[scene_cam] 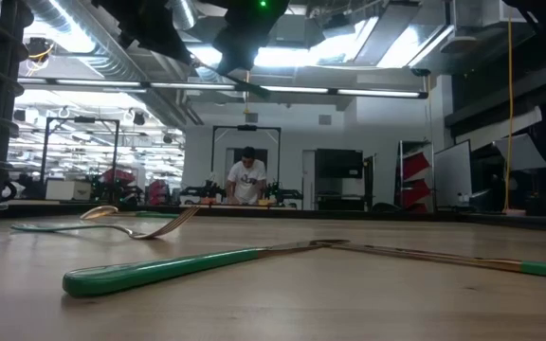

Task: Sort silverware
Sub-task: Put the middle fork into the cutlery rack

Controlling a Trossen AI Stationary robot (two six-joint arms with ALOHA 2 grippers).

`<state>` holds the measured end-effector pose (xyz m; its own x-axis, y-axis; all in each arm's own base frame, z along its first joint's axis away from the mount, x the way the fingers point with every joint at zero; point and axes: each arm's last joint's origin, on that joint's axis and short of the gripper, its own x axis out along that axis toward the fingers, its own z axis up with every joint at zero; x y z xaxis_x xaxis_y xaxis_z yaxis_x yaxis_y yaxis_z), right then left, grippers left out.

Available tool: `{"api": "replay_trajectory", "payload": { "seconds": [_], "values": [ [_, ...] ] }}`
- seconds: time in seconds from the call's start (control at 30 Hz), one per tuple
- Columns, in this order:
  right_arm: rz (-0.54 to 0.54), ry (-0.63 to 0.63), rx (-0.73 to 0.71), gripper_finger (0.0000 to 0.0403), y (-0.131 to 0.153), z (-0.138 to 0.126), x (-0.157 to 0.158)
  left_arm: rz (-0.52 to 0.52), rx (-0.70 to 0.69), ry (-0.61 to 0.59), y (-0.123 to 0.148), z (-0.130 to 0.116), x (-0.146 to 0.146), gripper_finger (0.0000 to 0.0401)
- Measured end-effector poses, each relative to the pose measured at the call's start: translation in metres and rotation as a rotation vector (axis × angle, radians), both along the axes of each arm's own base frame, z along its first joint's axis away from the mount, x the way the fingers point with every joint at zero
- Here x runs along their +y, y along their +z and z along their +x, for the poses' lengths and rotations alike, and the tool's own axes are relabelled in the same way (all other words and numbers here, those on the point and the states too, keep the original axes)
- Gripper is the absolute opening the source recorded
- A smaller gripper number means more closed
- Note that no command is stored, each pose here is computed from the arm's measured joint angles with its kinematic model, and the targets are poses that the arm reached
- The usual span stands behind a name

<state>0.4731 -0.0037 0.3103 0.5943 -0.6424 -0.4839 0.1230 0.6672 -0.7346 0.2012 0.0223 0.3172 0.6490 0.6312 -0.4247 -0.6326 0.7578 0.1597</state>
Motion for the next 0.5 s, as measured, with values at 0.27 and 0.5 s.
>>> {"api": "replay_trajectory", "payload": {
  "seconds": [0.27, 0.5],
  "values": [
    [-0.012, 0.004, 0.025, 0.0132, -0.001, -0.001, 0.000, 0.013, 0.004, -0.008, 0.001, 0.000, 0.000, 0.0000],
    [-0.056, -0.074, 0.090, 0.0147, 0.000, -0.011, -0.002, 0.017, -0.027, -0.012, 0.009, -0.012, -0.001, 0.0000]
  ]
}}
